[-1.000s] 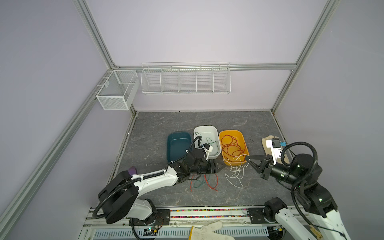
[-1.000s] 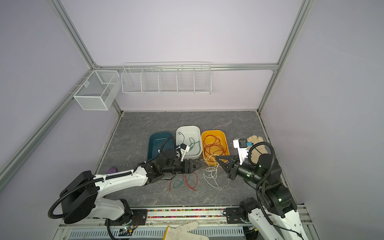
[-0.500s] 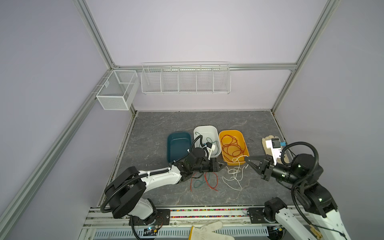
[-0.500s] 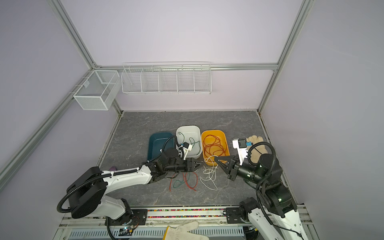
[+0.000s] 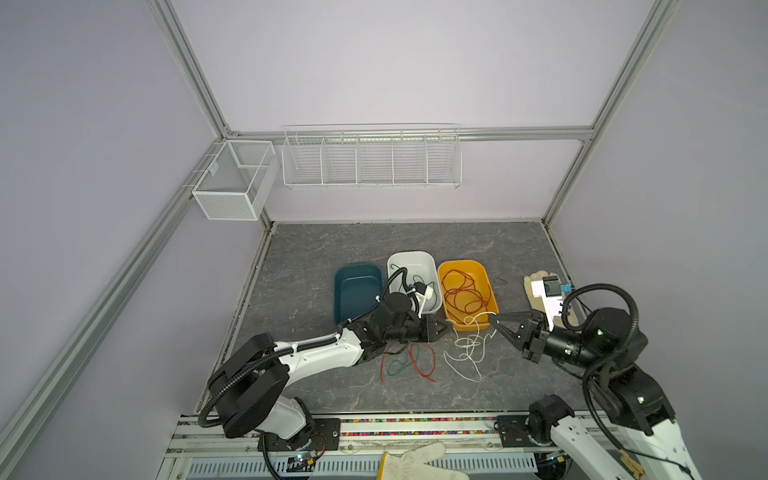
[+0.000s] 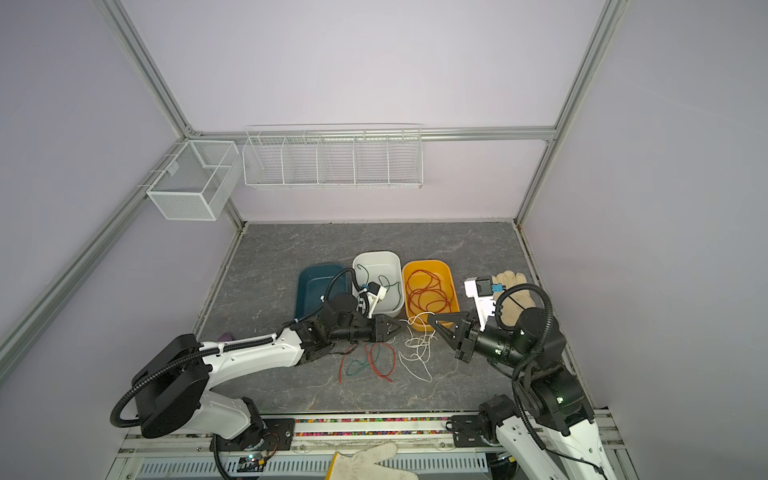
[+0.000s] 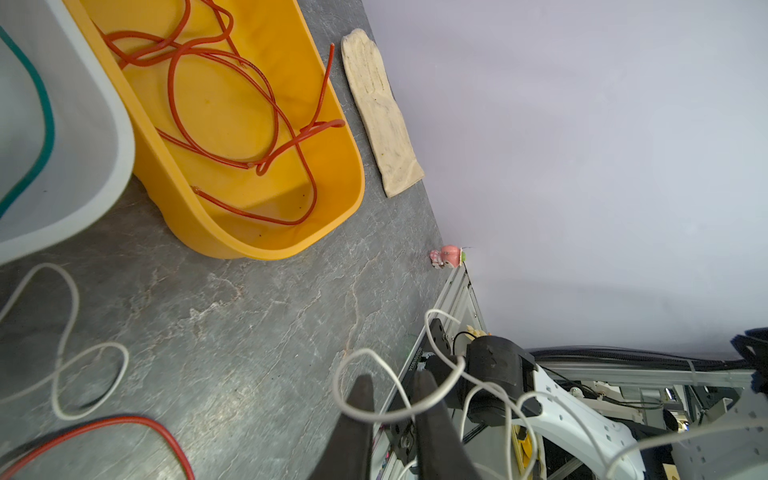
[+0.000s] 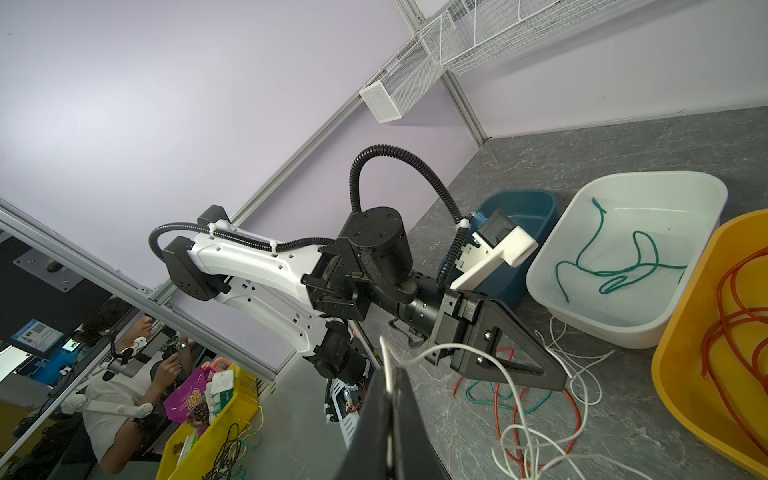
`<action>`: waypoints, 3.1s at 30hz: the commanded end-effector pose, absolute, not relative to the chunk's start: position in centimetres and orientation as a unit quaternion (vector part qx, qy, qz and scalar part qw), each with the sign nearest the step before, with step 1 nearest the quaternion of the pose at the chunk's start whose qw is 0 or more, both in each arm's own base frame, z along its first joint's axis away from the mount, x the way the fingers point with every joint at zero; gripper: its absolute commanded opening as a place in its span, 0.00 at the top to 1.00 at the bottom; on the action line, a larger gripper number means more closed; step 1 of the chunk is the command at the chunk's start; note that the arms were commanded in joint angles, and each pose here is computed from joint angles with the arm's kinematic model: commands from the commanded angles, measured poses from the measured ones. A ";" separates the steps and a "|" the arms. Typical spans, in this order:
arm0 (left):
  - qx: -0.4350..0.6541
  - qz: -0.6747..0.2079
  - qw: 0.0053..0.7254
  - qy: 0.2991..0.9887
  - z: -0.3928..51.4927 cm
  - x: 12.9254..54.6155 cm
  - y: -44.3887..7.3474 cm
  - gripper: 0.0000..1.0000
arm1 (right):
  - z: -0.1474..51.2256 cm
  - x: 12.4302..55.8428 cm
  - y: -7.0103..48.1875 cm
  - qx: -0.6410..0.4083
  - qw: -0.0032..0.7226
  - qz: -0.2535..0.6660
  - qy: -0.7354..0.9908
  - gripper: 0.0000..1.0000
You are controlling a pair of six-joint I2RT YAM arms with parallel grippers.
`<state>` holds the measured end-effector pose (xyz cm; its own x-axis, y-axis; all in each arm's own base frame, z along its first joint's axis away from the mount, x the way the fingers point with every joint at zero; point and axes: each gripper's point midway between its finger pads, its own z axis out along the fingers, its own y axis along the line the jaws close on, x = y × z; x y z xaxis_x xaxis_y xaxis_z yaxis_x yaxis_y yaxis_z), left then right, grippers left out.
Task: Untangle the cables
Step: 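Move the left gripper down to the wire pile in front of the tubs, then grasp a white wire in the pile with the left gripper, then pull the white wire up and back with the left gripper, stretching it out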
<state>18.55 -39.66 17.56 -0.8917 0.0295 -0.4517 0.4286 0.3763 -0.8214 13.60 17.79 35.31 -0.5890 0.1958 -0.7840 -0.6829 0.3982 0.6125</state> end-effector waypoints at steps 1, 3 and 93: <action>0.155 -0.545 0.201 0.799 19.6 18.6 -39.9 0.80 | 36.1 13.2 18.0 -0.181 0.426 0.531 0.710 0.94; 0.155 -0.536 0.203 0.805 19.3 18.8 -39.8 0.78 | 36.1 13.1 18.0 -0.182 0.425 0.532 0.709 0.94; 0.357 -0.205 0.331 0.849 24.4 18.9 -24.3 1.00 | 24.8 19.0 13.7 0.017 0.397 0.374 0.838 0.94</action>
<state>17.49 -27.56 23.88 -0.4746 0.5387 -0.6961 0.8289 0.5396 -0.1476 16.85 16.12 28.76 -0.6635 0.2438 -0.7073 -0.4725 0.5965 0.6488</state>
